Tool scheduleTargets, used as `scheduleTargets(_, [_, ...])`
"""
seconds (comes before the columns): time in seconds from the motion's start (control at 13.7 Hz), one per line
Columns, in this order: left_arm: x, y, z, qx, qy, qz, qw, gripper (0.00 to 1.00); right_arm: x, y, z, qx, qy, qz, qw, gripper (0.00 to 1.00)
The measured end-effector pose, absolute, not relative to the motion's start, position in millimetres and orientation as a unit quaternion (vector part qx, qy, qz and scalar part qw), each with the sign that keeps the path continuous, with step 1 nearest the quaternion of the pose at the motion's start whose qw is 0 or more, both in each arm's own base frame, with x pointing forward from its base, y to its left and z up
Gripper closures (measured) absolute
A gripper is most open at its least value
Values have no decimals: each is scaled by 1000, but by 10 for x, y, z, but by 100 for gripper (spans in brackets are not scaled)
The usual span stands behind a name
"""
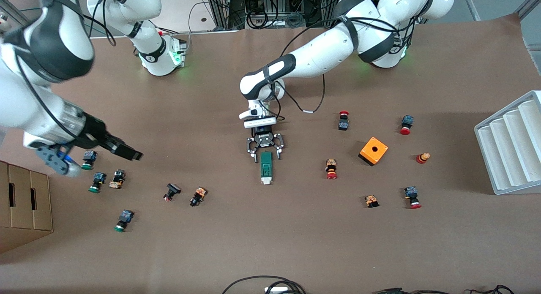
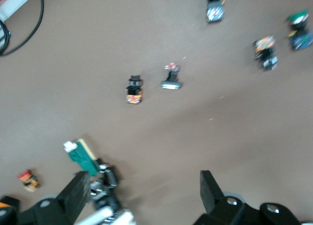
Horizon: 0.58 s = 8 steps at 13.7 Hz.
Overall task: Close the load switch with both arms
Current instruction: 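Open the right gripper and withdraw it from the green switch, then raise the left gripper up and away from the switch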
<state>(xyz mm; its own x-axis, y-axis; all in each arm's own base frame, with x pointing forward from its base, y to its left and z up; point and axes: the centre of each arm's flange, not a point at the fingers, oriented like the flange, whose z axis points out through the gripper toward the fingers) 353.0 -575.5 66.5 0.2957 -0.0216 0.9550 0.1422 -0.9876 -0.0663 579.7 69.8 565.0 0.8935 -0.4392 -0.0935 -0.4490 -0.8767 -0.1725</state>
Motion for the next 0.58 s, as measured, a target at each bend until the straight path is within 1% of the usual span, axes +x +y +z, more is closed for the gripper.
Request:
scheduleTargets(0.22, [3435,-5872,922,-812,-33,-576,89,0,5608,55,5987,-991,113,-16,67,0])
scheduleTargets(0.44, [3403,-5939,1168,-820,-34,-561,105,0,5432,-650,6147,-997,35,-41,52,0])
scheduleTargets(0.58, [3410,-5979,1348,-828,-33,-549,112,0,5289,-958,6188,-998,5,-54,25,0])
